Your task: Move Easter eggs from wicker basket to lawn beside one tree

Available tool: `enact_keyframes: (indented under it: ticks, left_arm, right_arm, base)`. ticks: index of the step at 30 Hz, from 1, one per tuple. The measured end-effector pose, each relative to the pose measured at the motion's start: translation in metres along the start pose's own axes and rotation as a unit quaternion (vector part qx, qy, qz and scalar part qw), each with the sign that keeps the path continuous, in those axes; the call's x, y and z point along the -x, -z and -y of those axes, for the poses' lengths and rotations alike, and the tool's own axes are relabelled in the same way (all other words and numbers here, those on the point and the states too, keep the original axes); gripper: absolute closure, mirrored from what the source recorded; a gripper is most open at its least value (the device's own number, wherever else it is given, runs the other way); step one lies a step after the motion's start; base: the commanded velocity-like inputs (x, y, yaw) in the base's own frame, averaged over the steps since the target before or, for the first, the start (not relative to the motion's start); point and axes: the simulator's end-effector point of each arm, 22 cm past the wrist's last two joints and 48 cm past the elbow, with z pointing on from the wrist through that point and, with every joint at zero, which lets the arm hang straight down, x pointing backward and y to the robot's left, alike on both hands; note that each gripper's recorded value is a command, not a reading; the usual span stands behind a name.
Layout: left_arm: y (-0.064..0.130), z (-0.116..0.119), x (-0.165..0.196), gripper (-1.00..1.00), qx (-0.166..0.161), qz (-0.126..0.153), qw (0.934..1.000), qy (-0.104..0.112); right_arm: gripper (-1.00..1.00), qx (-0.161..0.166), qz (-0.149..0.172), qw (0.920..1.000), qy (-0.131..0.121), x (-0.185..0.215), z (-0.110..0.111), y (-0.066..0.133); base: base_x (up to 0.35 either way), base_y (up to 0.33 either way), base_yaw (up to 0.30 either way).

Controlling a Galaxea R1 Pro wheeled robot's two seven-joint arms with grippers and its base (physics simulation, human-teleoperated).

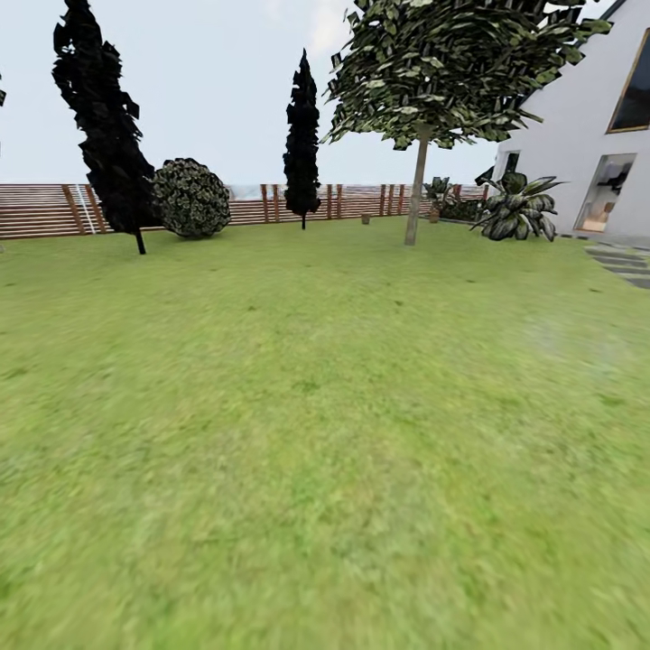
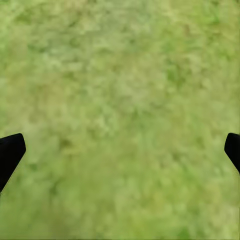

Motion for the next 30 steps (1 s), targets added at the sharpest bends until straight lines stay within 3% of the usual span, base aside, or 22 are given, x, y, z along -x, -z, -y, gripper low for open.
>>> enact_keyframes:
  ticks: [30]
  left_arm:
    - [0.0001,0.0005,0.0001,-1.0,-0.001,0.0,1.0,0.0]
  right_arm:
    - [-1.0,0.0,0.001,1.0,0.0,0.0002,0.0,0.0]
  base:
    - [0.334,0.0,0.0]
